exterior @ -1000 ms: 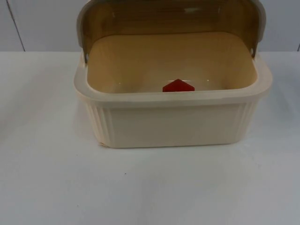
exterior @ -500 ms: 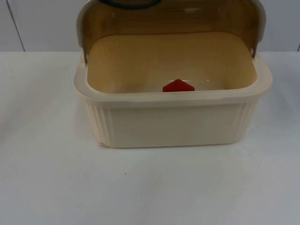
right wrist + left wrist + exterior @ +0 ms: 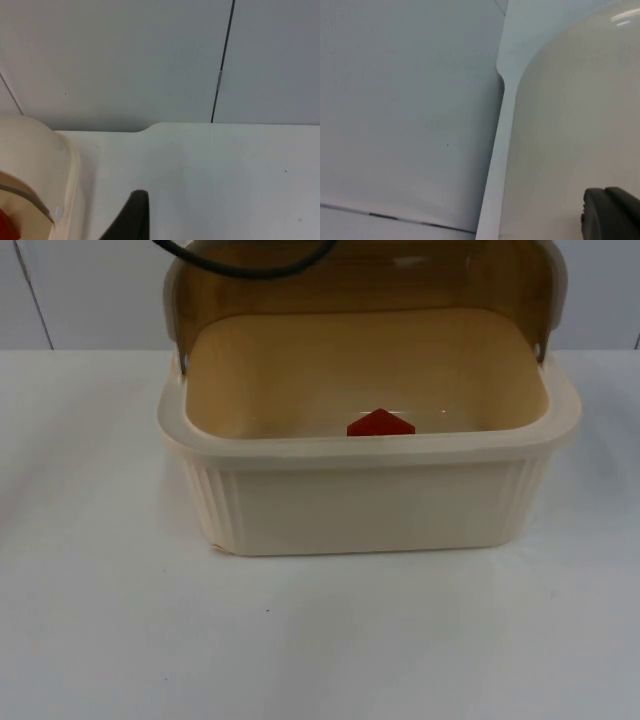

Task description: Open the box lid with the left hand, place the block into the box with the right hand, then close the box lid with the left hand.

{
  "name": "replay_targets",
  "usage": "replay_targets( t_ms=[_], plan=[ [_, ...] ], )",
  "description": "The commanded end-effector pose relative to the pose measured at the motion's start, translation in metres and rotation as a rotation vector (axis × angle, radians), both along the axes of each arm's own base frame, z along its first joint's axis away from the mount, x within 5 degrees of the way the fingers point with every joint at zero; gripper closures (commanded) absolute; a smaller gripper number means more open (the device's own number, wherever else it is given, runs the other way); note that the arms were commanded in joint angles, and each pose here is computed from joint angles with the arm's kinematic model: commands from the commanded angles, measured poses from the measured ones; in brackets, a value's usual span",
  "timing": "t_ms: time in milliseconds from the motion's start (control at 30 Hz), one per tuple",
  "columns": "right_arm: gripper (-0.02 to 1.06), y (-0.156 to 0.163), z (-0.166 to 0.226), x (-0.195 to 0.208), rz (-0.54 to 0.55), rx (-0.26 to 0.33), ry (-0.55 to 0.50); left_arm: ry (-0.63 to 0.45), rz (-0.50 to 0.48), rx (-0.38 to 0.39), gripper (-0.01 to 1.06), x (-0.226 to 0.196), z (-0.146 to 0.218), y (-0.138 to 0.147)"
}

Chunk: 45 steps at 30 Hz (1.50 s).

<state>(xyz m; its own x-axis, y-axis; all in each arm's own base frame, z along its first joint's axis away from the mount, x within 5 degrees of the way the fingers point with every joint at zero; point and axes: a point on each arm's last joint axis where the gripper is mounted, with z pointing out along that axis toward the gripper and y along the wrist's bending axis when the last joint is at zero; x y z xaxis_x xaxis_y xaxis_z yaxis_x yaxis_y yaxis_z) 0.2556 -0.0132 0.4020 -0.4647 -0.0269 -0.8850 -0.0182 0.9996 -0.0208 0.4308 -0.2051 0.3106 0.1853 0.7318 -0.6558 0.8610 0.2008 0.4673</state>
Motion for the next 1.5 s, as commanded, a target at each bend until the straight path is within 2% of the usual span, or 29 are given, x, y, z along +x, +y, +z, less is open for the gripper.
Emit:
replay_targets(
  t_ms=[0,500,967,1233,1333,1467],
  plan=[
    [0.08,0.002,0.001,-0.003,0.010,-0.006,-0.003,0.047,-0.020,-0.020,1.05,-0.004,0.001,-0.002],
    [0.08,0.002,0.001,-0.003,0.011,-0.001,-0.003,0.129,0.016,-0.013,1.05,-0.007,-0.023,0.000],
    [0.08,0.002,0.001,-0.003,0.010,-0.001,-0.003,0.166,0.050,-0.043,1.05,-0.012,-0.021,-0.008],
    [0.08,0.002,0.001,-0.002,0.005,0.011,-0.010,0.173,0.101,-0.016,1.05,-0.031,-0.037,0.001],
    [0.08,0.003,0.002,-0.002,0.008,0.028,-0.011,0.163,0.124,-0.011,1.05,-0.042,-0.046,-0.001],
    [0.08,0.003,0.002,-0.002,0.008,0.030,-0.011,0.177,0.107,-0.006,1.05,-0.054,-0.051,-0.009]
  ],
)
